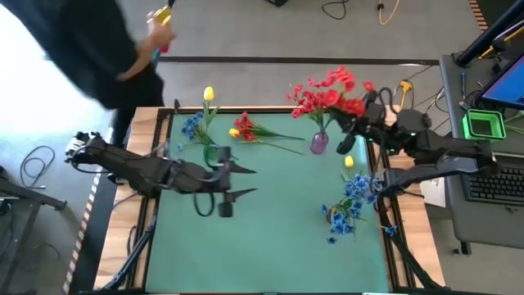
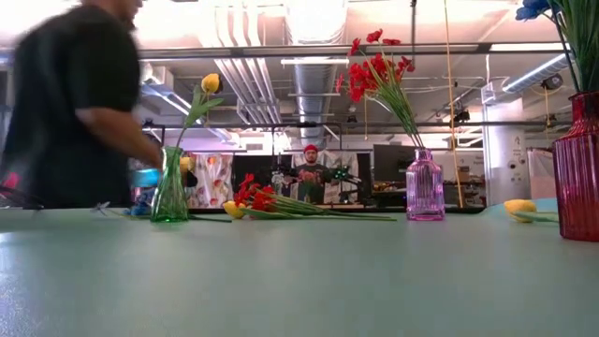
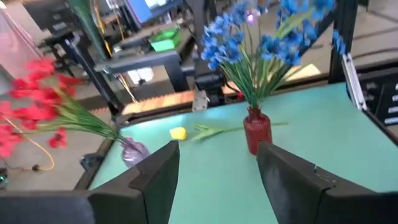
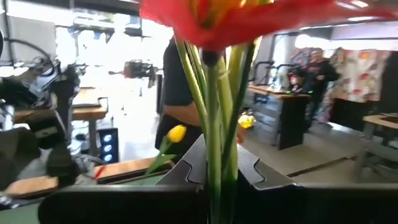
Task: Sort flowers into vase by color
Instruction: Put the bottom red flower into the purple vase
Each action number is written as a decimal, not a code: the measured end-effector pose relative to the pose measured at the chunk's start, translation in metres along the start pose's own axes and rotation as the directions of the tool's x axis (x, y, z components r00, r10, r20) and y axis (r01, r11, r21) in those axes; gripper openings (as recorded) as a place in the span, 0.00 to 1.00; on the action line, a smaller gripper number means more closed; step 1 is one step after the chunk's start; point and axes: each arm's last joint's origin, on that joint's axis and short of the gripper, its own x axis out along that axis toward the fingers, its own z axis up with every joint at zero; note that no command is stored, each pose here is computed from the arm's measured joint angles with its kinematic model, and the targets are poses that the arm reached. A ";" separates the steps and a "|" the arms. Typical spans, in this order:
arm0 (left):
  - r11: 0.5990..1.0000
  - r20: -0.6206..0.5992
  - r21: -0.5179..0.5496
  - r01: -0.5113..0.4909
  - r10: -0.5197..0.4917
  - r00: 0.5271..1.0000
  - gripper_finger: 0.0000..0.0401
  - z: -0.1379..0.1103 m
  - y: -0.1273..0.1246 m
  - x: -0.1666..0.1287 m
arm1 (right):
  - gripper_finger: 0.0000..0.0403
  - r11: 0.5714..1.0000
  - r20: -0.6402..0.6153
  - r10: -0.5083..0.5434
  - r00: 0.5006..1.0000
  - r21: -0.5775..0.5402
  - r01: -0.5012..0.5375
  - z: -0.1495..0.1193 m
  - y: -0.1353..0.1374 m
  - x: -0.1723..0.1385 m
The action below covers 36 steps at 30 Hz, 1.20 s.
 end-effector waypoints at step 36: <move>0.921 0.275 -0.202 -0.333 0.380 0.883 0.49 -0.061 0.048 -0.107 | 0.04 0.960 -0.066 -0.242 0.968 0.131 0.248 -0.104 -0.053 -0.010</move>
